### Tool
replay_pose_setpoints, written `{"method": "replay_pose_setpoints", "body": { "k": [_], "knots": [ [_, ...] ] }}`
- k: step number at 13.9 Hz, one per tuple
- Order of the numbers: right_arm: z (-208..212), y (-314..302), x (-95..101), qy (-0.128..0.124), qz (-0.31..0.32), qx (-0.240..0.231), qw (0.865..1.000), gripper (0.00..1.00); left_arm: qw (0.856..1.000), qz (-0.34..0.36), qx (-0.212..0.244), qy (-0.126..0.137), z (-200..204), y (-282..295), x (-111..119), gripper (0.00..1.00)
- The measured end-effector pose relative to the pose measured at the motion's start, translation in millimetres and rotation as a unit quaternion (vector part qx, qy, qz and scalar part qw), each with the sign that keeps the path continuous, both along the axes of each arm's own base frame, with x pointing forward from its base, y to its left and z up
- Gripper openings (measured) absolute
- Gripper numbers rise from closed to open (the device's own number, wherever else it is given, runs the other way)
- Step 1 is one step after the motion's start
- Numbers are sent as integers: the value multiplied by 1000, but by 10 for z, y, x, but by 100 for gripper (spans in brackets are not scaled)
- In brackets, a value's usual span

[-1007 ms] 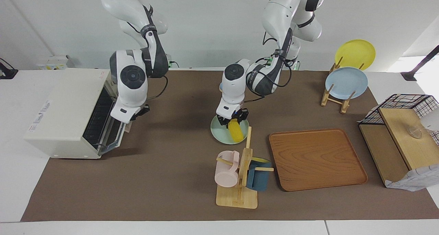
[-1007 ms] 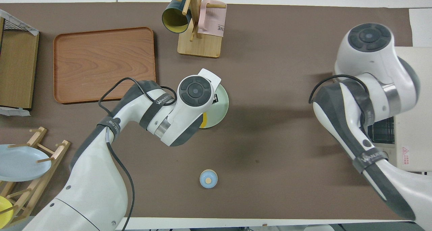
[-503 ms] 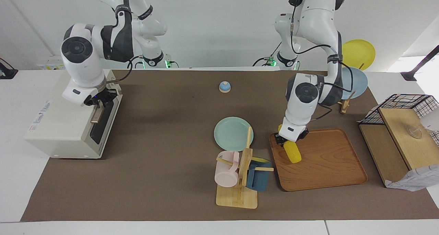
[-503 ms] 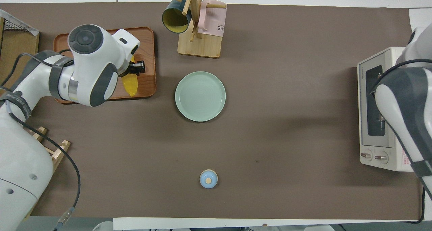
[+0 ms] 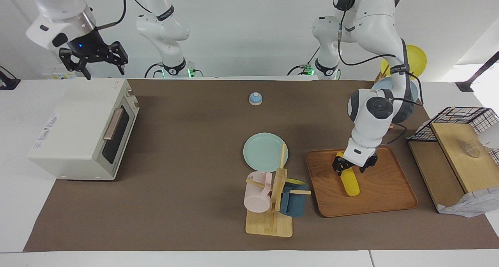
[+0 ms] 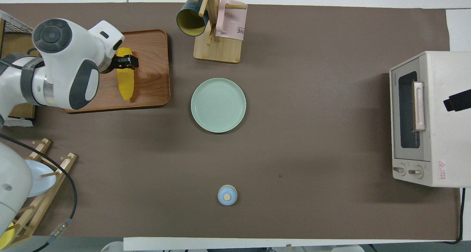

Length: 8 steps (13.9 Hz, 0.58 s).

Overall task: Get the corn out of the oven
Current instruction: 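Carry the corn onto the wooden tray while the right gripper closes the door, then open the left gripper to release the corn and withdraw it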

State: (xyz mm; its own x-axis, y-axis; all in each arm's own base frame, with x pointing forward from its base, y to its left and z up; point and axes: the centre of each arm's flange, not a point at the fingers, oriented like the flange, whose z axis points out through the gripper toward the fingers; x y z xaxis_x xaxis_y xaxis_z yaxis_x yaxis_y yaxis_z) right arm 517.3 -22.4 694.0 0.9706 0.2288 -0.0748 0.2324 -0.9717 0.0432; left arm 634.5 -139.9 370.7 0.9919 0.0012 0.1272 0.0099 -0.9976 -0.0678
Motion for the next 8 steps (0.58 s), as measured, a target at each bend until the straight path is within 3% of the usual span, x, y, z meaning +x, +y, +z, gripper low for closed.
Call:
{"method": "replay_pose_setpoints", "body": {
  "k": [4, 8],
  "knots": [
    [-167, -3, 15, 18, -17, -5, 1000, 100, 999, 20, 12, 46, 1239, 469, -483, 100],
    [-210, 8, 15, 23, -25, -5, 999, 100, 997, -13, 12, 79, 2064, 941, -1013, 100]
  ]
}}
